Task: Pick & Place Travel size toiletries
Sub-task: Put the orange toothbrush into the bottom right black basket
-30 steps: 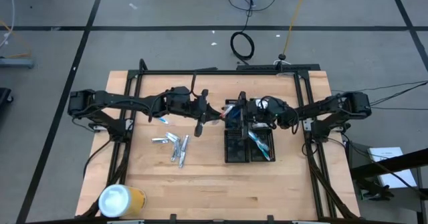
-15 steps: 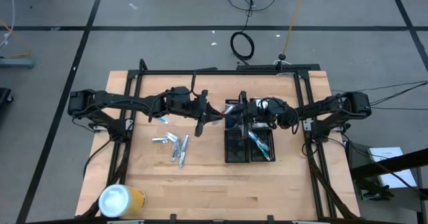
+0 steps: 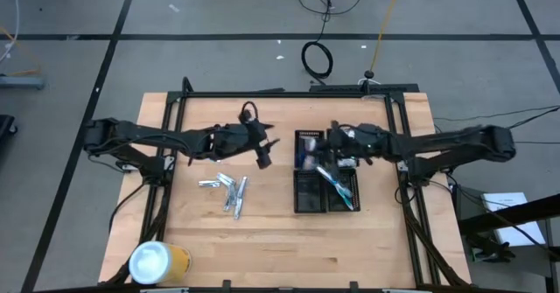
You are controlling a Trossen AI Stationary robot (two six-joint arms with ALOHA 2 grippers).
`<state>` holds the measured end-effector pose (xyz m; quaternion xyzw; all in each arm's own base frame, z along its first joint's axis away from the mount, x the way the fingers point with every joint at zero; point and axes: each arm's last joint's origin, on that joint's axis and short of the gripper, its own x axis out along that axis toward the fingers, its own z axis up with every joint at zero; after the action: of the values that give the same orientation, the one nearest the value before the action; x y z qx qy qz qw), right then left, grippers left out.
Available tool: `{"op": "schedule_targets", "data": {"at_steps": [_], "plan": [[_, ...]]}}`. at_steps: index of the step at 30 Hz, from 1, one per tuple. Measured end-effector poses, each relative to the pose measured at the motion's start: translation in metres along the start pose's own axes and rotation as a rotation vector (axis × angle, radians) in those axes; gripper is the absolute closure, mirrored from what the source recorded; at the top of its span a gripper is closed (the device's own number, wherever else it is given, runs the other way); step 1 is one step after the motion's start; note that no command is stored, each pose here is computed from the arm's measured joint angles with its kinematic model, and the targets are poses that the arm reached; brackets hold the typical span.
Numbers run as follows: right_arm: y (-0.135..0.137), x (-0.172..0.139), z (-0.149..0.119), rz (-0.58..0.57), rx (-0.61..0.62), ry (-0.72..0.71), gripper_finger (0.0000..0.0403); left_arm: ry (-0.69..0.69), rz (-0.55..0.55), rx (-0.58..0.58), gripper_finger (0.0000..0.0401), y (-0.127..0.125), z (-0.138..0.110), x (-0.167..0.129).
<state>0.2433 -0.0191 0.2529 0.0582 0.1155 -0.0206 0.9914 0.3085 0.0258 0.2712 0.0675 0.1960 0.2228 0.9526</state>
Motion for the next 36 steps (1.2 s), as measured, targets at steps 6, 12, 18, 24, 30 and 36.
{"op": "schedule_targets", "data": {"at_steps": [6,12,18,24,30,36], "plan": [[0.019,-0.041,-0.012,0.077,0.206,0.265,0.0390,0.103,0.199,0.005,0.0174,0.012,-0.010,0.001],[0.033,-0.055,-0.032,0.076,0.310,0.472,0.0390,0.105,0.242,-0.102,0.0174,0.024,-0.012,0.005],[0.036,-0.049,-0.060,0.059,0.322,0.580,0.0385,0.111,0.283,-0.169,0.0174,0.036,-0.014,0.009],[0.034,-0.044,-0.074,0.050,0.329,0.600,0.0334,0.139,0.320,-0.248,0.0174,0.045,-0.018,0.011],[0.034,-0.045,-0.071,0.068,0.318,0.570,0.0273,0.247,0.353,-0.304,0.0174,0.055,-0.031,0.011],[0.035,-0.051,-0.064,0.086,0.322,0.520,0.0194,0.353,0.346,-0.319,0.0174,0.060,-0.042,0.010]]}}
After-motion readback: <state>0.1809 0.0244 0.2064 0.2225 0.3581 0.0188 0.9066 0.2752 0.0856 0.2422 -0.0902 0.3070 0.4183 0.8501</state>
